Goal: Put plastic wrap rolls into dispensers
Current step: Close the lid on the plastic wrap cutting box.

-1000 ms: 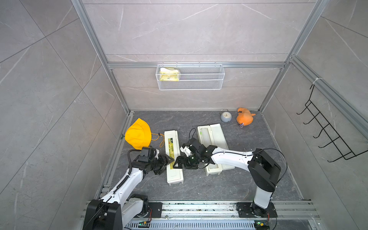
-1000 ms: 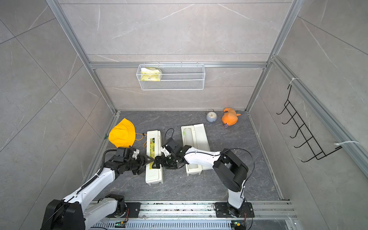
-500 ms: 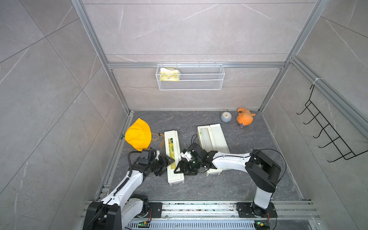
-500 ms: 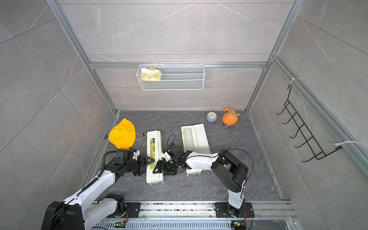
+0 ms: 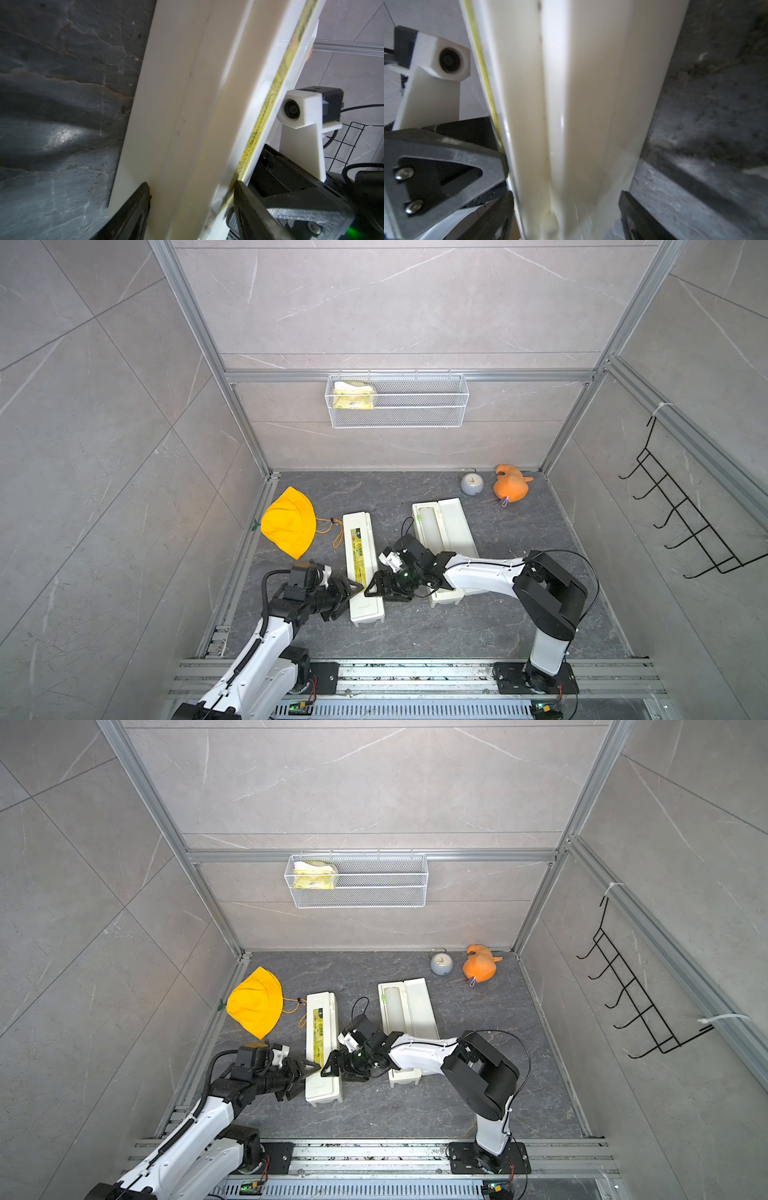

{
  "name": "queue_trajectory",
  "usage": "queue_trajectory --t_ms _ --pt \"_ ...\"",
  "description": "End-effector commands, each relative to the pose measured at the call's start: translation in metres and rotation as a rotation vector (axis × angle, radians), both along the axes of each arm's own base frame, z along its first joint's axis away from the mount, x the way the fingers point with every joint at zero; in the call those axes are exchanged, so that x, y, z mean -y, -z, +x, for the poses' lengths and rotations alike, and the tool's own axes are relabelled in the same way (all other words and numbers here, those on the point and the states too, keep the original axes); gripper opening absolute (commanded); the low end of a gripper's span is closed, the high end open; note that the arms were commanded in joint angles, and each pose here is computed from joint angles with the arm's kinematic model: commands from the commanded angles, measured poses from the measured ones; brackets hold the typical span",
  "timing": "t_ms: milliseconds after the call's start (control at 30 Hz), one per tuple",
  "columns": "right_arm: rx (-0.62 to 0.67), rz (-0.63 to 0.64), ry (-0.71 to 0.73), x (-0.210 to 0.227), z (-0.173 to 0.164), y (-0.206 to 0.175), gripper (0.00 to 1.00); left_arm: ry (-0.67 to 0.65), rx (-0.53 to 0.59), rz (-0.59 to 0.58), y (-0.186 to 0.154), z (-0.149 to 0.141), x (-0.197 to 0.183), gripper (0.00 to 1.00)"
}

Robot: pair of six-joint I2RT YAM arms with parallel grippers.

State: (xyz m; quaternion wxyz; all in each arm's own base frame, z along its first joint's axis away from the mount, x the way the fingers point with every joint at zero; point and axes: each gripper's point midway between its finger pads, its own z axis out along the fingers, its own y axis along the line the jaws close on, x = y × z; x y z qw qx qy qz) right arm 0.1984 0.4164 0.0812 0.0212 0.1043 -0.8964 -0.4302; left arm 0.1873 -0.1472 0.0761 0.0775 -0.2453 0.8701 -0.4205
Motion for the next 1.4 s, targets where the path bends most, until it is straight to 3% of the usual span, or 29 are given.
queue_trajectory --t_ms 0,333,467,800,967,1100,1167,1367 --pt "0.048 0.02 -0.005 -0.007 0.01 -0.015 0.8 -0.01 -0.162 0.026 0.032 -0.023 -0.003 0.61" --pt "-0.031 0.155 0.003 -0.027 0.008 -0.008 0.78 0.039 -0.18 0.079 0.044 -0.017 0.007 0.59" --pt "-0.049 0.152 0.01 -0.027 0.007 -0.01 0.76 0.058 -0.19 0.11 0.049 -0.014 0.012 0.59" --pt "0.101 -0.143 0.014 0.008 0.023 0.019 0.74 0.002 -0.264 0.168 0.078 -0.029 -0.001 0.51" --pt "0.123 -0.086 -0.012 -0.006 0.038 0.002 0.77 0.027 -0.213 0.195 0.062 -0.008 0.002 0.55" --pt "0.133 -0.049 -0.008 -0.008 0.059 -0.008 0.86 0.056 -0.191 0.196 0.053 0.012 0.006 0.6" --pt "0.138 -0.026 -0.001 -0.007 0.074 -0.013 0.89 0.051 -0.188 0.207 0.053 0.023 0.003 0.66" --pt "0.158 0.078 0.007 -0.016 0.122 -0.032 0.91 0.073 -0.128 0.183 0.035 0.069 0.002 0.71"
